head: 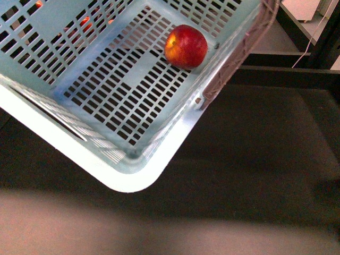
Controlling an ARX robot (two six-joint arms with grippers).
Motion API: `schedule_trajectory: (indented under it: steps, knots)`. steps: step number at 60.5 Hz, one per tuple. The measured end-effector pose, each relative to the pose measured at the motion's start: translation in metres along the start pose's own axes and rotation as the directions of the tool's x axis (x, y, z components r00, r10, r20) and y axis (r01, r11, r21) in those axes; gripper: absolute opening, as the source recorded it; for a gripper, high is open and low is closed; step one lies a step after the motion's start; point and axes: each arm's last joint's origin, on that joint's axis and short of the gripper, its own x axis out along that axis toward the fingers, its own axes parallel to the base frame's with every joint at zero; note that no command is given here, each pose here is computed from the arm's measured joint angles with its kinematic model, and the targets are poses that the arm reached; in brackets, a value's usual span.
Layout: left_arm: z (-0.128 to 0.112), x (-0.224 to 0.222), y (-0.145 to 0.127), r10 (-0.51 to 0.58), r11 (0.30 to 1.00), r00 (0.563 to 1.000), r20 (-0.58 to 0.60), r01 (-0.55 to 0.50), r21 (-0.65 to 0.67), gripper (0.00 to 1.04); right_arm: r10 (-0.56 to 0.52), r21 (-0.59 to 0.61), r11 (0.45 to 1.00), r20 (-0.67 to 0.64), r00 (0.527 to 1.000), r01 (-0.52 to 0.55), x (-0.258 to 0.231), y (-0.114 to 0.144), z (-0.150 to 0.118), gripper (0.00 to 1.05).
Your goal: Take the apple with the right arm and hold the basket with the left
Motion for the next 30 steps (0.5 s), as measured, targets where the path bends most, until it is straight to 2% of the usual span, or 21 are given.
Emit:
schedule_trajectory:
  steps: [14, 30]
  knots:
    - [0.030, 0.015, 0.025, 0.109, 0.987, 0.992, 0.067, -0.100, -0.126, 0.15, 0.000, 0.000, 1.000, 0.000, 1.000, 0.000, 0.000, 0.000, 0.000, 0.96]
    - [0.059, 0.029, 0.086, 0.303, 0.923, 0.945, 0.121, -0.259, -0.285, 0.15, 0.000, 0.000, 1.000, 0.000, 1.000, 0.000, 0.000, 0.000, 0.000, 0.96]
